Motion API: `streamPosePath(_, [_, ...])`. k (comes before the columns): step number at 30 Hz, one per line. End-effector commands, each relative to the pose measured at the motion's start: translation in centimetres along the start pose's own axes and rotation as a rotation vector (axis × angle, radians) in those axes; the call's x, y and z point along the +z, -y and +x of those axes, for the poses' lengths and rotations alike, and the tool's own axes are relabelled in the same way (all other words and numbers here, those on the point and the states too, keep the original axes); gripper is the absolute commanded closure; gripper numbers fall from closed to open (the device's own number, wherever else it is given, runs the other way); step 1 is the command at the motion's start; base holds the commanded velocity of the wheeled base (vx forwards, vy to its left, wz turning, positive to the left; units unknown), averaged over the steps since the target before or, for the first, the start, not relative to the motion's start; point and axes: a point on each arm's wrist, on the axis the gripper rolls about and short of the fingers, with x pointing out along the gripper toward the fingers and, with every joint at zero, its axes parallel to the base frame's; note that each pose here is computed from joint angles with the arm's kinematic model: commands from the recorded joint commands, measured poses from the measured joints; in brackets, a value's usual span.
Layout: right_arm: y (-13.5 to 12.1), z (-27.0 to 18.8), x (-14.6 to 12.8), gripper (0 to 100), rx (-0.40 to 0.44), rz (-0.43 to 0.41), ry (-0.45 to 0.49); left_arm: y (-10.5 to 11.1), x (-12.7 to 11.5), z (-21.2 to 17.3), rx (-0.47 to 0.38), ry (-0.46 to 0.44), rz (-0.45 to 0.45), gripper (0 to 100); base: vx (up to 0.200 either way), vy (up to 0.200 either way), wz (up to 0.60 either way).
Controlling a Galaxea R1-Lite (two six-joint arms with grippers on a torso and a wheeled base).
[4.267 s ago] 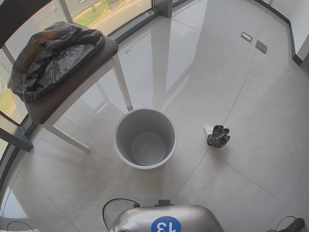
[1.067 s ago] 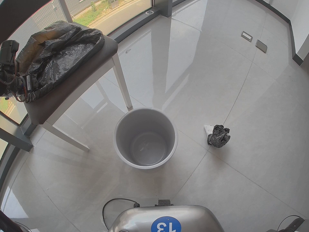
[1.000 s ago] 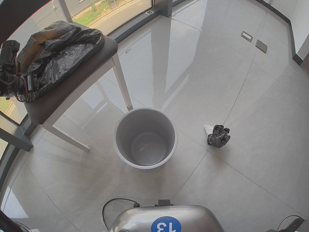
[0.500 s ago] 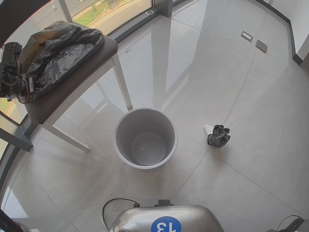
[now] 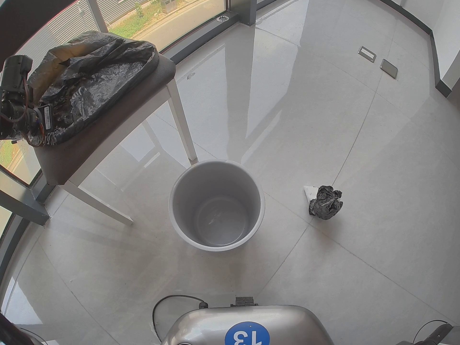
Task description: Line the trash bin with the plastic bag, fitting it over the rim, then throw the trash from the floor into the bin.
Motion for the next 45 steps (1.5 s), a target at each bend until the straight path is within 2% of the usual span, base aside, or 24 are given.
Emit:
streamPosePath(1, [0.3, 2.6, 0.0, 0, 0.000, 0.013, -0.075, 0.4, 1.9, -3.4, -0.058, 0.100, -0.014, 100, 0.000, 0.000, 0.00])
streamPosePath(5, [0.4, 4.8, -0.2, 0, 0.021, 0.021, -0.140, 1.4, 2.6, -7.0, -0.143, 0.141, 0.002, 100, 0.000, 0.000, 0.00])
streamPosePath(7, [0.3, 5.9, -0.5, 0, 0.050, 0.028, -0.177, 2.0, 2.7, -9.2, -0.204, 0.153, 0.018, 100, 0.000, 0.000, 0.00])
streamPosePath(10, [0.4, 7.3, -0.9, 0, 0.051, 0.034, -0.221, 3.0, 2.7, -11.7, -0.304, 0.184, 0.031, 100, 0.000, 0.000, 0.00])
streamPosePath(12, [0.5, 8.0, -1.0, 0, 0.055, 0.026, -0.238, 3.6, 2.8, -13.2, -0.365, 0.211, 0.038, 100, 0.000, 0.000, 0.00])
streamPosePath(13, [0.5, 8.0, -1.0, 0, 0.055, 0.026, -0.238, 3.6, 2.8, -13.2, -0.365, 0.211, 0.038, 100, 0.000, 0.000, 0.00])
streamPosePath(14, [0.4, 8.7, -0.9, 0, 0.069, 0.024, -0.247, 4.2, 3.2, -14.8, -0.436, 0.241, 0.046, 100, 0.000, 0.000, 0.00])
streamPosePath(19, [0.0, 10.2, -1.0, 0, 0.107, 0.024, -0.255, 5.0, 3.5, -18.2, -0.567, 0.270, 0.097, 100, 0.000, 0.000, 0.00])
streamPosePath(23, [-0.4, 11.6, -1.1, 0, 0.134, 0.021, -0.265, 4.7, 3.6, -20.1, -0.625, 0.270, 0.133, 100, 0.000, 0.000, 0.00])
streamPosePath(28, [-1.0, 13.4, -1.2, 0, 0.164, 0.010, -0.264, 4.5, 4.3, -21.5, -0.673, 0.308, 0.134, 100, 0.000, 0.000, 0.00])
streamPosePath(33, [-2.3, 16.2, -1.5, 0, 0.225, -0.003, -0.258, 4.2, 4.8, -23.8, -0.769, 0.351, 0.161, 100, 0.000, 0.000, 0.00])
streamPosePath(37, [-4.1, 18.8, -2.0, 0, 0.291, -0.015, -0.266, 5.3, 4.4, -24.3, -0.833, 0.335, 0.191, 100, 0.000, 0.000, 0.00])
streamPosePath(41, [-6.0, 20.4, -2.3, 0, 0.357, -0.029, -0.266, 6.7, 4.0, -24.3, -0.863, 0.315, 0.217, 100, 0.000, 0.000, 0.00])
streamPosePath(45, [-8.4, 22.7, -2.0, 0, 0.399, -0.046, -0.262, 9.2, 3.3, -23.7, -0.889, 0.277, 0.252, 100, 0.000, 0.000, 0.00])
